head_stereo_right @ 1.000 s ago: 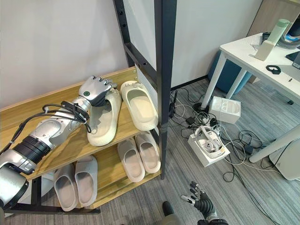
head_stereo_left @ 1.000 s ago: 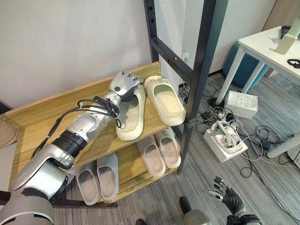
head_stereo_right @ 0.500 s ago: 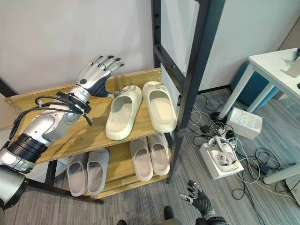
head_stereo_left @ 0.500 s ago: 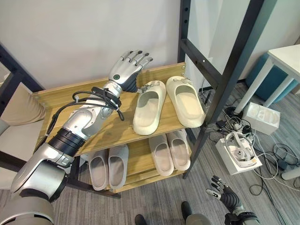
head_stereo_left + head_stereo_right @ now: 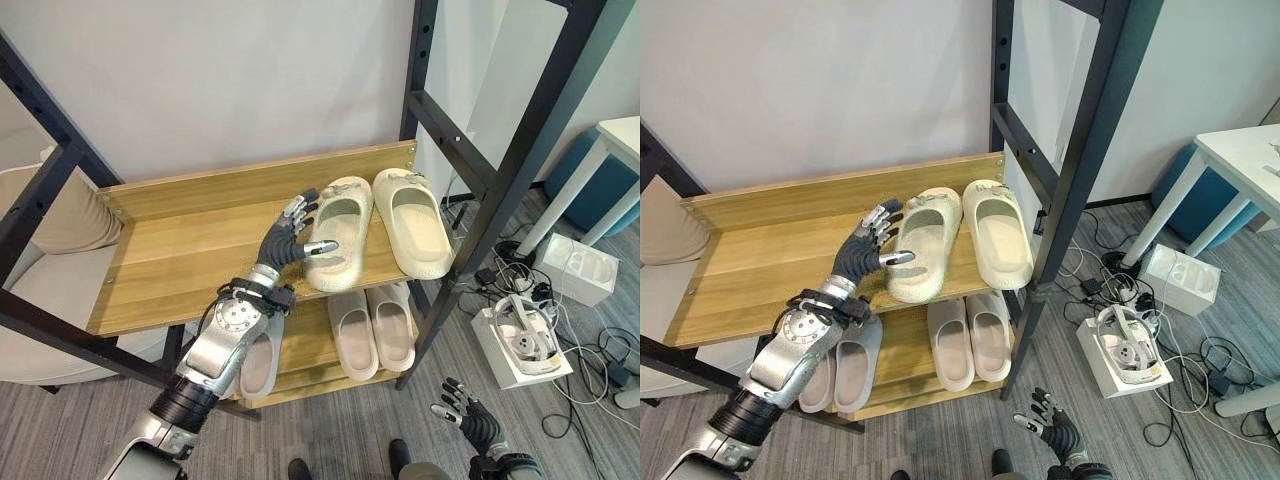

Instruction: Arrange the slippers neatly on the shoe rack.

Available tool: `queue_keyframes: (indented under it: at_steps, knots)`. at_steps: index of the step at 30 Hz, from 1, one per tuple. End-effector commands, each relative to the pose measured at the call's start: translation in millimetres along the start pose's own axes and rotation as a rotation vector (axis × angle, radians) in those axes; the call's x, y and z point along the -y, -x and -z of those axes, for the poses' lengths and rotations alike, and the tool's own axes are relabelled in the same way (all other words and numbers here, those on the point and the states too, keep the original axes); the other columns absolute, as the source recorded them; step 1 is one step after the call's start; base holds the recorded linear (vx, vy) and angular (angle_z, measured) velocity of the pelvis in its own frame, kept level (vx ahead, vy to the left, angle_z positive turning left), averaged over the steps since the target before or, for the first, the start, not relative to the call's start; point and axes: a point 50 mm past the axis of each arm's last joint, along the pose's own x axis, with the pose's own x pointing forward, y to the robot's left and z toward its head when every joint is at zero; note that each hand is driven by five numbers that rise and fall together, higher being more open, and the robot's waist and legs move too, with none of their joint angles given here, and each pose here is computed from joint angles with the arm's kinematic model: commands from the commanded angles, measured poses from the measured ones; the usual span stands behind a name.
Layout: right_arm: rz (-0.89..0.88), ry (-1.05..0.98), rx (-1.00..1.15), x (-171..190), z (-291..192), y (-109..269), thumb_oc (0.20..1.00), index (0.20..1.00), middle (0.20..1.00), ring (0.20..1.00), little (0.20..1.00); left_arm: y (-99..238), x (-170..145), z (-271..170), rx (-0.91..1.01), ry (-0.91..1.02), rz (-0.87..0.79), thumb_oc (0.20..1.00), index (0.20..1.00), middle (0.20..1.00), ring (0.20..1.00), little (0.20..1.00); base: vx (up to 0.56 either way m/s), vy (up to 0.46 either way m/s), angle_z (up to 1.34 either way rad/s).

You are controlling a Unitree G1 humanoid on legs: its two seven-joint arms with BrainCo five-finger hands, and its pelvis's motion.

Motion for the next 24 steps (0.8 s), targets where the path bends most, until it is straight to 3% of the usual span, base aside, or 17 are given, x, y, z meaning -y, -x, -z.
queue_keyframes:
  at_steps: [1,8,18,24]
  knots:
    - [-0.035,0.035,0.098,-2,-23,3,1.0,1.0,1.0,1.0,1.0,-11,-4,-22,0.044,0.067,0.062,1.0,1.0,1.0,1.0,1.0,0.0,0.0,0.0]
    - [-0.057,0.038,0.068,-2,-17,7,1.0,1.0,1.0,1.0,1.0,-6,10,-24,0.002,0.078,0.176,1.0,1.0,1.0,1.0,1.0,0.0,0.0,0.0]
    - [-0.069,0.031,0.056,-8,-16,0,1.0,1.0,1.0,1.0,1.0,-56,49,-18,0.018,0.043,0.19,1.0,1.0,1.0,1.0,1.0,0.0,-0.001,0.01]
    - [-0.057,0.03,0.054,-5,-15,0,1.0,1.0,1.0,1.0,1.0,-68,57,-18,0.022,0.0,0.178,1.0,1.0,1.0,1.0,1.0,0.0,-0.003,0.02]
